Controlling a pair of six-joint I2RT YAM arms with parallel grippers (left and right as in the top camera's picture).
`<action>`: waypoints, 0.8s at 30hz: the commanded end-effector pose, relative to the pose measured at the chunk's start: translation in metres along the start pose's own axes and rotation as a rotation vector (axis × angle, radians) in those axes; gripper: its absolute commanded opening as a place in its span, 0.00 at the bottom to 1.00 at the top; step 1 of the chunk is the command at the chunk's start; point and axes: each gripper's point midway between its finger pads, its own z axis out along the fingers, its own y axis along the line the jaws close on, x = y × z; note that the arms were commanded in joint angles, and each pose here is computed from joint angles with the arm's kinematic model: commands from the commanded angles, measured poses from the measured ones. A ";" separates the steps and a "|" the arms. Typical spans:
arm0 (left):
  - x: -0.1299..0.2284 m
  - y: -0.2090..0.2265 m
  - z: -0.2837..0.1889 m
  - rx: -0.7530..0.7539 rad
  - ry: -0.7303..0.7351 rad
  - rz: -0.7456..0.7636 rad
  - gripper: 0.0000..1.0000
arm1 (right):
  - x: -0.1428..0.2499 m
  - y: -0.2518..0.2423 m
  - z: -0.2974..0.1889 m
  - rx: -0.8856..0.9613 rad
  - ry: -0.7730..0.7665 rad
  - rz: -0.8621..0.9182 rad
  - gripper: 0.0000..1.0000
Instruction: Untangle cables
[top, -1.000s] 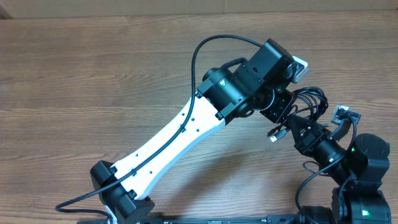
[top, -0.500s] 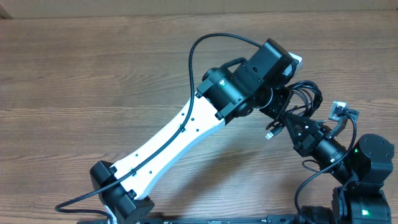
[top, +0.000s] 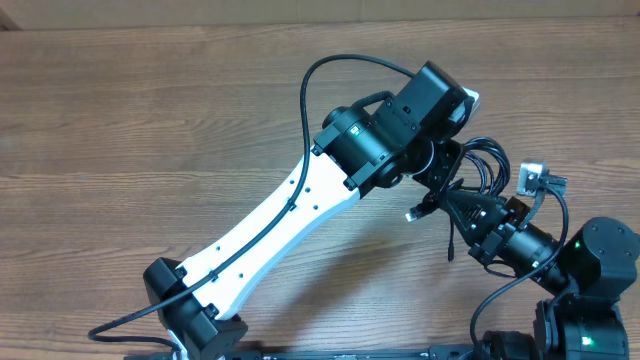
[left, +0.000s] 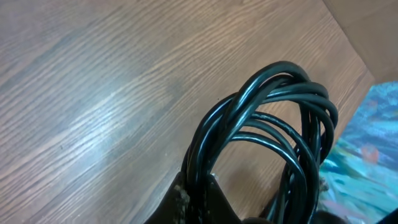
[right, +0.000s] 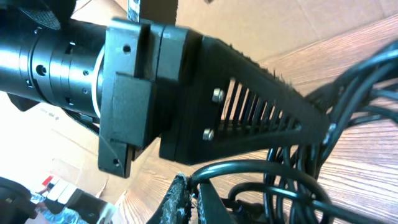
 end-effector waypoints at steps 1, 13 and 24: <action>0.008 -0.007 -0.003 0.025 0.029 0.097 0.04 | -0.002 0.014 -0.002 -0.045 0.005 -0.045 0.04; 0.016 -0.004 -0.003 0.017 0.062 0.171 0.04 | -0.003 0.012 -0.002 -0.037 -0.002 -0.029 0.04; -0.006 0.018 -0.004 -0.121 -0.041 -0.059 0.04 | -0.002 -0.033 -0.006 0.192 -0.055 0.095 0.38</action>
